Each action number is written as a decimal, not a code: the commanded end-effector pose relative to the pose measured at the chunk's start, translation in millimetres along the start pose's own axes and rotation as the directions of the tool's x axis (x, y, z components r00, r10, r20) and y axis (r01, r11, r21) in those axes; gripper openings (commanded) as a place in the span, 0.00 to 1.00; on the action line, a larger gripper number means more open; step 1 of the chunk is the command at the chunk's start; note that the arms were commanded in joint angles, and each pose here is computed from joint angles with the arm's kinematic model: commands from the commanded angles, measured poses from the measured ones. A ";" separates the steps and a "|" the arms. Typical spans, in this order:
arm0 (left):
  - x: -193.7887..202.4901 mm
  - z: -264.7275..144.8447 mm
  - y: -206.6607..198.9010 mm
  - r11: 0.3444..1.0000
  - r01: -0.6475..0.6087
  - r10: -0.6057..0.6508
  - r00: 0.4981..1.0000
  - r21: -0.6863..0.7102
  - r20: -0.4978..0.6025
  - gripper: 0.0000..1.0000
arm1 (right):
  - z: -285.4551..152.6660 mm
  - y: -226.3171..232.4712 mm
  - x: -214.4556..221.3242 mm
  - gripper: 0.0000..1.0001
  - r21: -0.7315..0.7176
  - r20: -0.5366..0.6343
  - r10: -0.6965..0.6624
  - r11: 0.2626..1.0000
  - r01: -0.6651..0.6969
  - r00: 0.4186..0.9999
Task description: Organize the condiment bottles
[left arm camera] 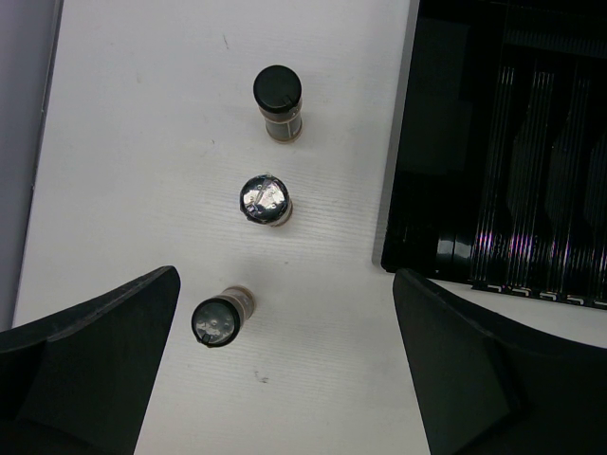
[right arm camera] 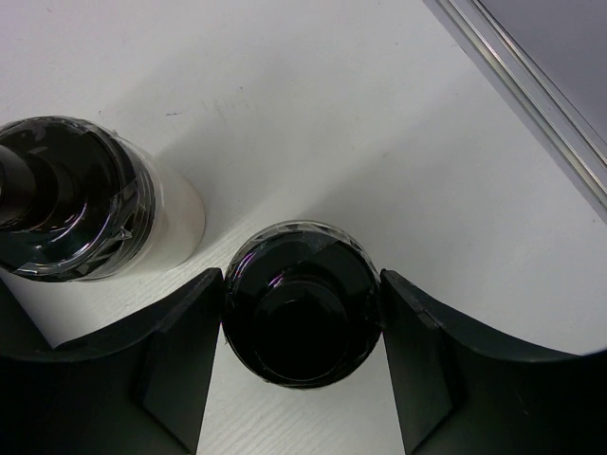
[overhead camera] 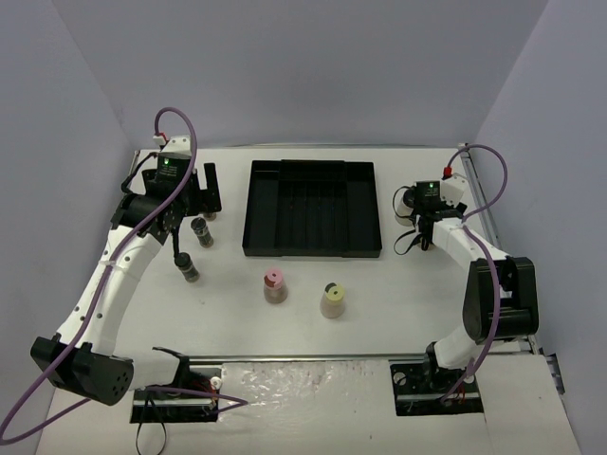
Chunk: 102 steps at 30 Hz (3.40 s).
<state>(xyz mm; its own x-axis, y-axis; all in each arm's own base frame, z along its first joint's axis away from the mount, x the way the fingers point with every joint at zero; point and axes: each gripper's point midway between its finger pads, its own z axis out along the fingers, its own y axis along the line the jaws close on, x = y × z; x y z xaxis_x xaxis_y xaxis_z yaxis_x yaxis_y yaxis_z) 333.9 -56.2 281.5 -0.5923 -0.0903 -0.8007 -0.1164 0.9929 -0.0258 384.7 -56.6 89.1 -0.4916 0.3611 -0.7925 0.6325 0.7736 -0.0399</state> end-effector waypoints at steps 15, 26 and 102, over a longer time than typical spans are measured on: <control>-25.3 -9.0 -4.2 1.000 0.020 -0.021 0.996 0.021 0.085 0.93 | -60.8 7.4 -28.5 0.00 -0.133 0.041 0.027 0.991 -0.021 0.999; -25.1 -6.2 -7.0 0.999 0.028 -0.030 0.997 0.028 0.077 0.93 | -107.5 45.6 -32.0 0.00 -0.280 0.054 -0.022 0.959 0.036 0.998; -18.3 7.6 -4.7 1.000 -0.001 0.001 0.999 -0.014 0.032 0.93 | -25.8 274.0 -133.9 0.00 -0.432 0.208 -0.049 0.891 0.137 0.977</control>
<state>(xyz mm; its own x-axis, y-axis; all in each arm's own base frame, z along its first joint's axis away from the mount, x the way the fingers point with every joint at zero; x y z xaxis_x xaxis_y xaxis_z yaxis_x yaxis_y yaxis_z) 342.2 -57.4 263.4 -0.6347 -0.0767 -0.7689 -0.1228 0.9924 0.0025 595.2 121.1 158.5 -0.4997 0.1719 -0.8490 0.2314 0.9710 0.0604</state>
